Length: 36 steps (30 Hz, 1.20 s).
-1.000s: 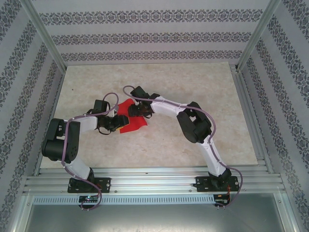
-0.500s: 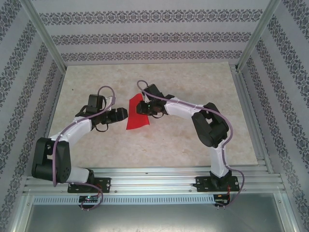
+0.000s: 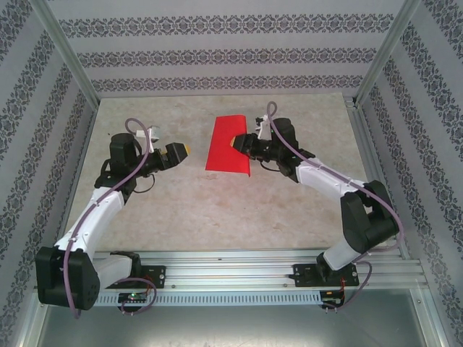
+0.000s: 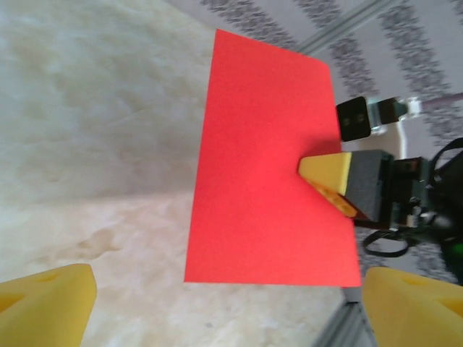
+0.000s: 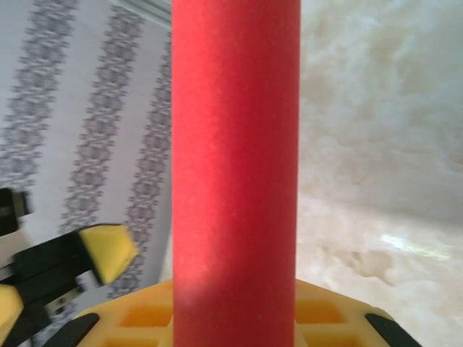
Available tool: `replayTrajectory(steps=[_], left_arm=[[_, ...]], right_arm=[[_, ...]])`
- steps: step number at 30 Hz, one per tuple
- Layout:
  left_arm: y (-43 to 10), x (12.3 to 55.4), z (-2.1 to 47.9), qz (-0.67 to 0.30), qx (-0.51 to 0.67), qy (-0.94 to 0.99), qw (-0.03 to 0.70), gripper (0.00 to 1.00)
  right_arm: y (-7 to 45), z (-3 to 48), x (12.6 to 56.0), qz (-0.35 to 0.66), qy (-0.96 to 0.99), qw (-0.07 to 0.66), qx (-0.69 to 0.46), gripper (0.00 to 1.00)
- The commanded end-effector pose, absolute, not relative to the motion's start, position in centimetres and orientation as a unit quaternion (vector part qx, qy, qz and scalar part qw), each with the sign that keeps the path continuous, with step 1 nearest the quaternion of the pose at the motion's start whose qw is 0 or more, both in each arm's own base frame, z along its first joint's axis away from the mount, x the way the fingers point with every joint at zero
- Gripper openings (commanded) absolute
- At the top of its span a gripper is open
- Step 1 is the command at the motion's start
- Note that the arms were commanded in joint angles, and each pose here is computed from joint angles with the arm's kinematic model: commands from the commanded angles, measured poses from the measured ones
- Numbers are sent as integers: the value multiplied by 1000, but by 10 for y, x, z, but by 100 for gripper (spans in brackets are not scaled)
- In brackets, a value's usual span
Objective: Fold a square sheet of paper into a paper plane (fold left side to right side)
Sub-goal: Pick up the square sheet of paper from the center of the table.
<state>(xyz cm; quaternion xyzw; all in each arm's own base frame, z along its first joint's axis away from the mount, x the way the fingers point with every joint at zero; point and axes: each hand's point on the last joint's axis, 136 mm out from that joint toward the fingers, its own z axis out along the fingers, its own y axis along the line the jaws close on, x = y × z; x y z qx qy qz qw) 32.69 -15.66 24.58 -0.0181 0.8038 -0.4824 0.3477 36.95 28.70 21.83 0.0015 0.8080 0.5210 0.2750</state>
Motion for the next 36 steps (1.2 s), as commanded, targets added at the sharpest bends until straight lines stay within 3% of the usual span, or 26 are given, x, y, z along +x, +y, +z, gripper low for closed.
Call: replayTrajectory(steps=[1, 20, 25, 31, 36], left_arm=[[-173, 322, 292, -565, 20, 748, 348, 96], [-222, 323, 309, -629, 74, 715, 296, 96], [-230, 319, 318, -638, 93, 705, 295, 91], [-231, 314, 325, -640, 102, 700, 300, 68], [-230, 311, 326, -635, 103, 704, 302, 36]], right_arm=[[293, 272, 346, 592, 751, 287, -49, 27], [317, 353, 289, 691, 665, 255, -125, 28], [320, 359, 287, 698, 658, 251, -129, 28], [317, 351, 292, 689, 668, 255, -120, 29], [309, 335, 300, 670, 688, 260, -102, 29]])
